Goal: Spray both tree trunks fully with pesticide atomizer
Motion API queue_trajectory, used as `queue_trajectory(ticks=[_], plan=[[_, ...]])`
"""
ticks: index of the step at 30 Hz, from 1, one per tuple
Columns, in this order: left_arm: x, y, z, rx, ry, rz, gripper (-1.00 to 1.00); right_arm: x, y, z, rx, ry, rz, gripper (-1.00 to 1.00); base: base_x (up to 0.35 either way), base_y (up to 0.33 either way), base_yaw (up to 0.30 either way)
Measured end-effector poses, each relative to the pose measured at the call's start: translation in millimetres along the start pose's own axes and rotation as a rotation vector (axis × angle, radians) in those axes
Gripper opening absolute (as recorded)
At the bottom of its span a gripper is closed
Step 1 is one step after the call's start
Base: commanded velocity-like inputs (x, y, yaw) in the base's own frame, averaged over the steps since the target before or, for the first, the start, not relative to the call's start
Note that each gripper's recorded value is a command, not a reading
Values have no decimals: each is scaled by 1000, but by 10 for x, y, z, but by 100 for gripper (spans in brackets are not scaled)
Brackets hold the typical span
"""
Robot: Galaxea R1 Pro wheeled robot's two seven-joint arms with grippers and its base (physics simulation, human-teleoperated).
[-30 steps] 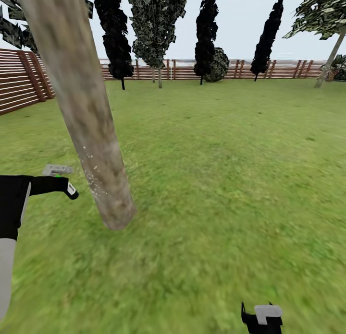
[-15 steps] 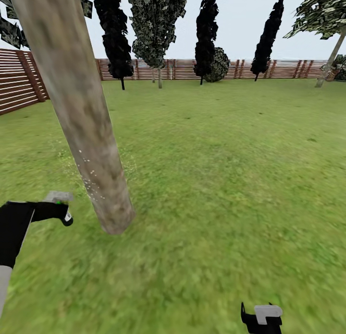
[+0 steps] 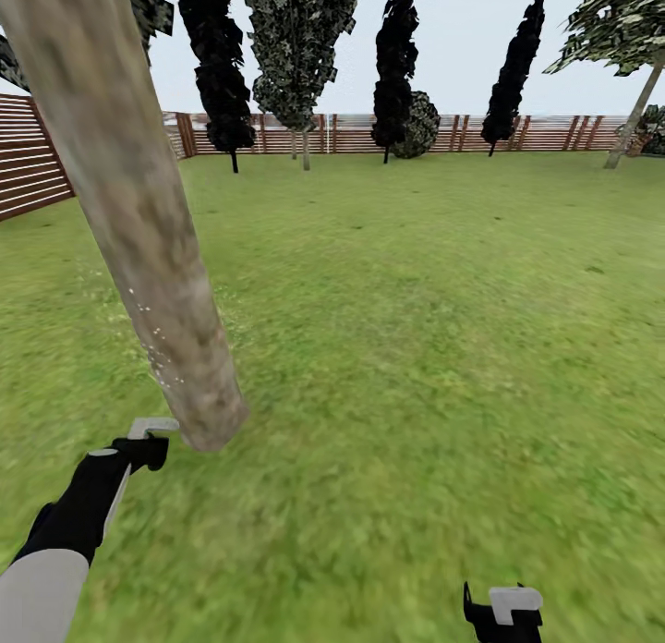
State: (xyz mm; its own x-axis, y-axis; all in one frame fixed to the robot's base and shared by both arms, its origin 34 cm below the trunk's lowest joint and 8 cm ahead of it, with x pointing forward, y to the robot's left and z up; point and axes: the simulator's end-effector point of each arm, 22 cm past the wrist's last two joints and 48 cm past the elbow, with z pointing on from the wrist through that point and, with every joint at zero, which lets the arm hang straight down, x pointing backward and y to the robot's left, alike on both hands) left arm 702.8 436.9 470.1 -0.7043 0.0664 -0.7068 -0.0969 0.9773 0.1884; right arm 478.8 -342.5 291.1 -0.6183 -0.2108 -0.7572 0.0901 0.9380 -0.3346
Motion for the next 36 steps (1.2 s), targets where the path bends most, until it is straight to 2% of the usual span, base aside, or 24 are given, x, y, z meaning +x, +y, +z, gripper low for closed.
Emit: queue_trajectory(ticks=[3, 4, 5, 9, 11, 22, 26, 29, 36], plan=[[-12, -331, 9, 42, -11, -7, -100, -3, -2, 1, 1, -1, 1, 100, 161, -244, 12], [-83, -406, 9, 50, -55, 3, -100, -4, -1, 1, 1, -1, 0, 100, 227, -195, 166], [-91, -419, 6, 50, -76, 10, -100, -5, 0, 1, 0, -1, 0, 100, 236, -186, 249], [-90, -365, 1, 38, -84, 11, -100, -2, 6, -1, -1, 0, 0, 100, 238, -183, 273], [-101, -258, 1, -17, -87, 10, -100, -2, 6, -1, -1, 0, 0, 100, 193, -214, 278], [-26, -162, 7, -42, -69, 9, -100, -1, 6, -1, -1, 0, 0, 100, 27, -266, 92], [-7, -20, 1, -112, -65, 8, -100, -1, 6, -1, -1, 0, 0, 100, 57, -271, 274], [-6, -25, 1, -113, -65, 8, -100, -1, 6, -1, -1, 0, 0, 100, 183, -230, 269], [-7, -54, 3, -110, -65, 9, -100, -1, 6, -1, -1, 0, 0, 100, 218, -199, 18]])
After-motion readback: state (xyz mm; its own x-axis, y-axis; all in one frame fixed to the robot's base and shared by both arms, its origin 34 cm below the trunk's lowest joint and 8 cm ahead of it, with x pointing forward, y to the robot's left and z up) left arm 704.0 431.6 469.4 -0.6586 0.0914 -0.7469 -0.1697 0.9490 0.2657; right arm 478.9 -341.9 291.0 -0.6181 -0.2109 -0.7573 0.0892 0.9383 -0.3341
